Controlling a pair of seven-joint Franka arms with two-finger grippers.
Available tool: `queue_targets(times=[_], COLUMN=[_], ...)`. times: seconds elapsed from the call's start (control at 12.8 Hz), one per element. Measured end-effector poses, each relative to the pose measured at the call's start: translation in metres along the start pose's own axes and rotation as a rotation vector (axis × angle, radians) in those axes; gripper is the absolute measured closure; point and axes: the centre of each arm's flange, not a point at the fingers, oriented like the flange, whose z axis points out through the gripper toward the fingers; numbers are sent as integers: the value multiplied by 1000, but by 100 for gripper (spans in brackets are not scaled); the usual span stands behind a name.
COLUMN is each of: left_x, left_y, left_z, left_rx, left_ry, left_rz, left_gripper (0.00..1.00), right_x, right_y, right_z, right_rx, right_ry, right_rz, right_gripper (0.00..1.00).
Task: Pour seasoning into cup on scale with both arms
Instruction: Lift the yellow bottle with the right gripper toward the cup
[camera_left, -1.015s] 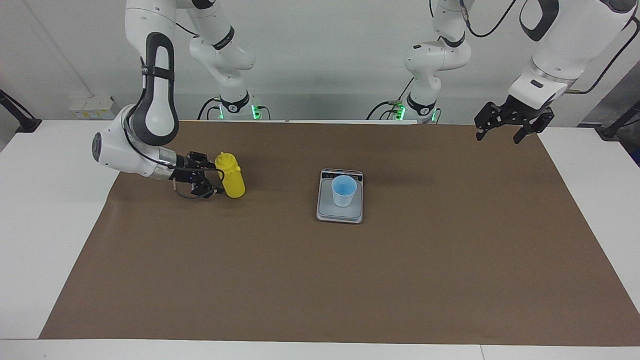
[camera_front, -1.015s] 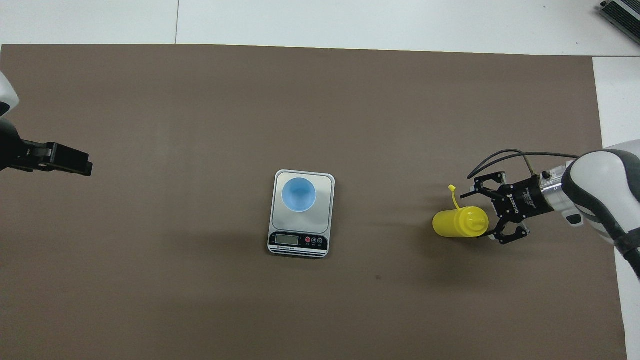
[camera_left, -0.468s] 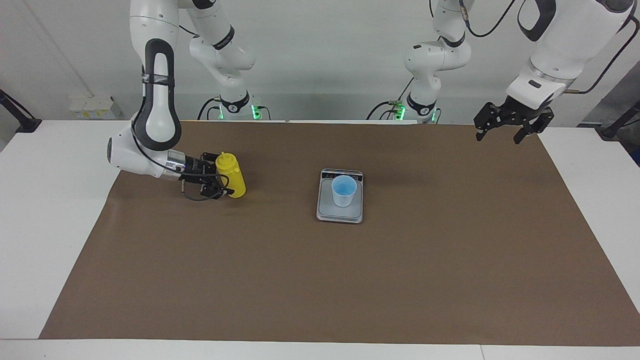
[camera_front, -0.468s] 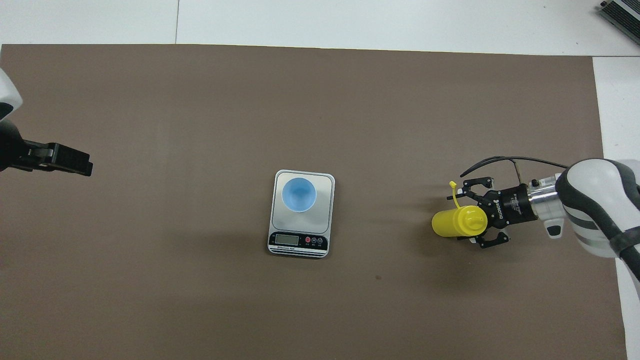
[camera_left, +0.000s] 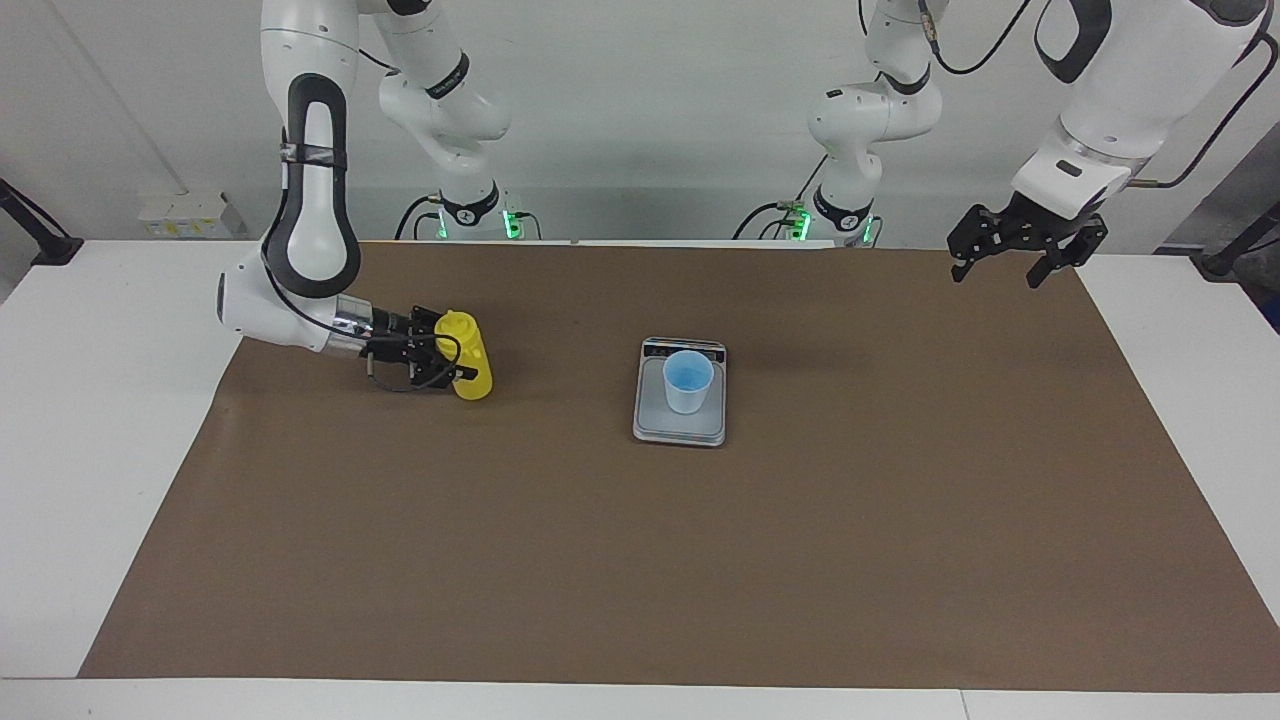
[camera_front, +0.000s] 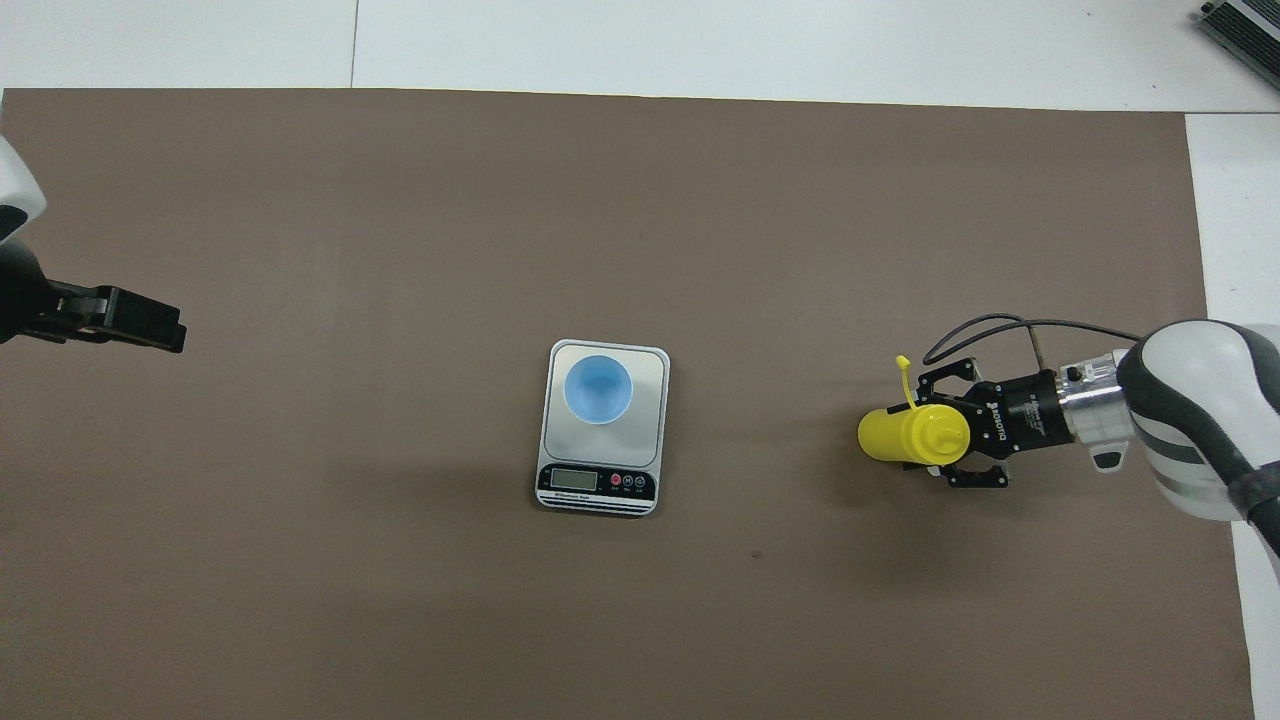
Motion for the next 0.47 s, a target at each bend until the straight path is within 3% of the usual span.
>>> queue_targets(times=[0.31,0.47], left_x=[0,0], left_y=[0,0], left_z=[0,0], left_rx=[0,0], left_ry=[0,0], left_rz=[0,0], left_gripper=[0,0], right_x=[-26,-54], right_y=[-27,-47], right_z=[-3,-7], right_rx=[22,2], right_ry=[63,165], right_rz=[111,108], right_gripper=[36,38])
